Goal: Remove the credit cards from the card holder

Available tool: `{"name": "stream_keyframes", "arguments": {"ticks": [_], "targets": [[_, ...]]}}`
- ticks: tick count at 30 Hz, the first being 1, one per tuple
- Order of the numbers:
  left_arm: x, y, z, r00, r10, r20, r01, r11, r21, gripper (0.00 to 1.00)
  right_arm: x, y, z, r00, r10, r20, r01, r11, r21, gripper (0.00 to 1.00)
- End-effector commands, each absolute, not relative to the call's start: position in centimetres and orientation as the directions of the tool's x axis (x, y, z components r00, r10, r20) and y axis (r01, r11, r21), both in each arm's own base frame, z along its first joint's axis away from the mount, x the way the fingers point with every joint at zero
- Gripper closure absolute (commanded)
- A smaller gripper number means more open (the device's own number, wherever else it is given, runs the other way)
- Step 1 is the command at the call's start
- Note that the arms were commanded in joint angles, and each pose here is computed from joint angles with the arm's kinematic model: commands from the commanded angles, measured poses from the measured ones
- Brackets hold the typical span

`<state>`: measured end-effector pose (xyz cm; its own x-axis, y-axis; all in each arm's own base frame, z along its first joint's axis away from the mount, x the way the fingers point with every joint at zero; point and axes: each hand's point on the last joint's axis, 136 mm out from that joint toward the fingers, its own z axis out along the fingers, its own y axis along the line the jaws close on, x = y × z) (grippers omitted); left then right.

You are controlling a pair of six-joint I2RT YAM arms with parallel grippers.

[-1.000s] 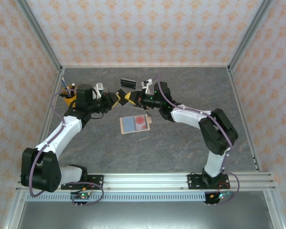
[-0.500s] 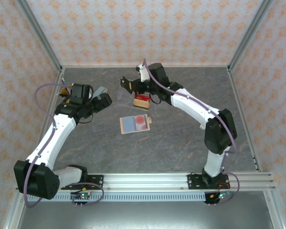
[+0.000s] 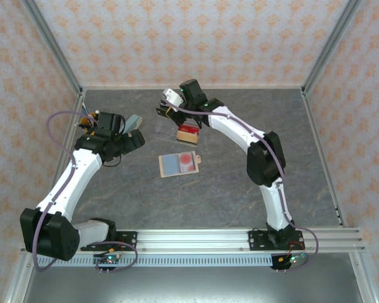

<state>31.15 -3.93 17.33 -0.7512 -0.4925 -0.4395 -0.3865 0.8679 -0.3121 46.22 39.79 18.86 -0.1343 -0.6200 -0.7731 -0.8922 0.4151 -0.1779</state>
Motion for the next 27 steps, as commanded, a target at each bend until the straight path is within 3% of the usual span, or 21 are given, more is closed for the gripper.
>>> {"name": "stream_keyframes", "arguments": {"ticks": [1, 13, 27], "targets": [[30.9, -3.2, 16.9, -0.76, -0.485, -0.433, -0.402, 0.874, -0.273, 0.0, 47.5, 39.8, 19.1, -0.045, -0.662, -0.748, -0.896, 0.358, -0.262, 1.0], [31.1, -3.5, 16.3, -0.781, -0.467, -0.415, -0.387, 0.883, -0.265, 0.0, 50.7, 38.7, 18.4, -0.032, -0.691, -0.723, -0.866, 0.38, -0.325, 1.0], [31.3, -3.9, 15.8, -0.798, -0.455, -0.395, -0.374, 0.888, -0.267, 0.0, 51.6, 39.2, 17.4, 0.004, -0.701, -0.713, -0.872, 0.346, -0.346, 1.0]]}}
